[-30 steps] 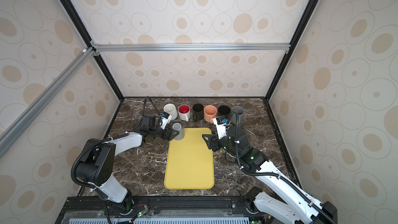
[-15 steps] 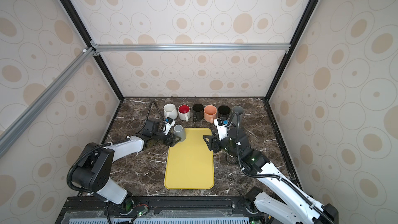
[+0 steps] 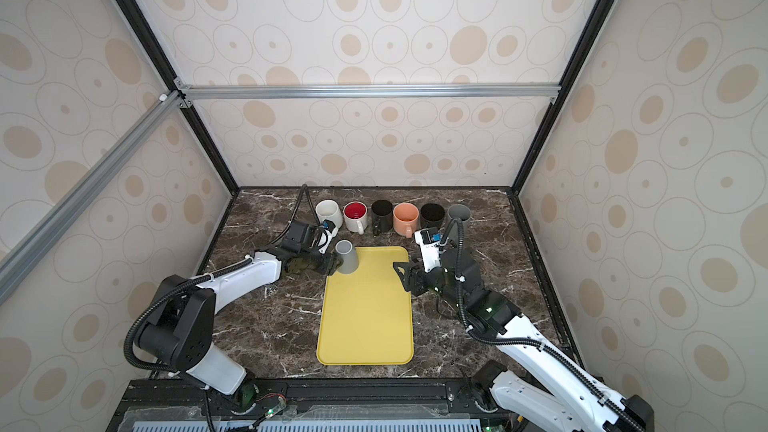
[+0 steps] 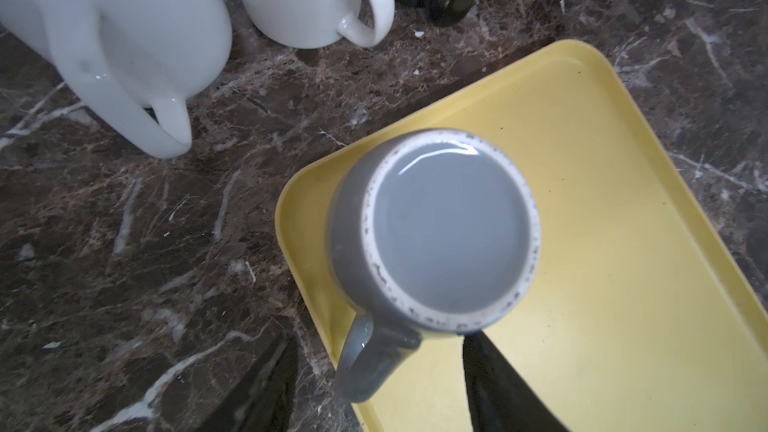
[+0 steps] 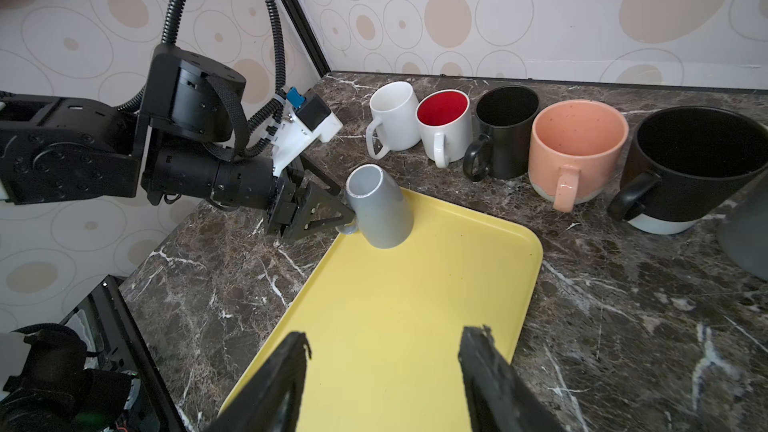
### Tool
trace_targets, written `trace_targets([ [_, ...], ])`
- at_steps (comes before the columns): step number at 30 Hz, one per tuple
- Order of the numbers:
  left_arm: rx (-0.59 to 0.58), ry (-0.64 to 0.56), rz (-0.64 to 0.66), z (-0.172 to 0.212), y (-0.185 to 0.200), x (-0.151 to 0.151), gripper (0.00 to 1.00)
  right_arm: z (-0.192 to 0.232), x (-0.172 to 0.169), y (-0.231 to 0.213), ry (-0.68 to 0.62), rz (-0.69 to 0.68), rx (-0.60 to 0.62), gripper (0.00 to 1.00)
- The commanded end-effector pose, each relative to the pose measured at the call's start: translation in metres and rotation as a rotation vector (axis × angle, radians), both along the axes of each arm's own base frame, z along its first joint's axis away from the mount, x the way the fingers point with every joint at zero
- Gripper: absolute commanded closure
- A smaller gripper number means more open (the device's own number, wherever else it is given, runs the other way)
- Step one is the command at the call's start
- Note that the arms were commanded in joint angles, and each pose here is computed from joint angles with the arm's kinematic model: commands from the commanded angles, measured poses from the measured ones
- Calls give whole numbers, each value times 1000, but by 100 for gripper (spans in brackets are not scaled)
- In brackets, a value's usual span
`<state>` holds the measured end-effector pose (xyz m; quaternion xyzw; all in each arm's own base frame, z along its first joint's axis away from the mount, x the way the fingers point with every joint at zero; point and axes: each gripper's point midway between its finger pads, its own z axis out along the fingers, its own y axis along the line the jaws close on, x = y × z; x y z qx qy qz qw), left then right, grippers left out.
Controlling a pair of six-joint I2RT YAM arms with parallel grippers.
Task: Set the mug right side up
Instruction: 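Lower the left gripper onto the grey mug's handle and close it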
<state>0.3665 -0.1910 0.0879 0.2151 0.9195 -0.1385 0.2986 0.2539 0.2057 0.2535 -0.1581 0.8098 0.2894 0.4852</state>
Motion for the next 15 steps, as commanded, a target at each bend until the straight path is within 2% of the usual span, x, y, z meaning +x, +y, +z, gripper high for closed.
trace_targets([
  [1, 82, 41, 3, -11, 7, 1, 40, -5, 2, -3, 8, -21, -5, 38],
  [10, 88, 58, -31, -15, -2, 2, 53, -7, 3, -7, 5, -44, -6, 38],
  [15, 91, 62, -40, -16, -5, 2, 67, -8, 2, -6, 13, -43, 4, 38],
])
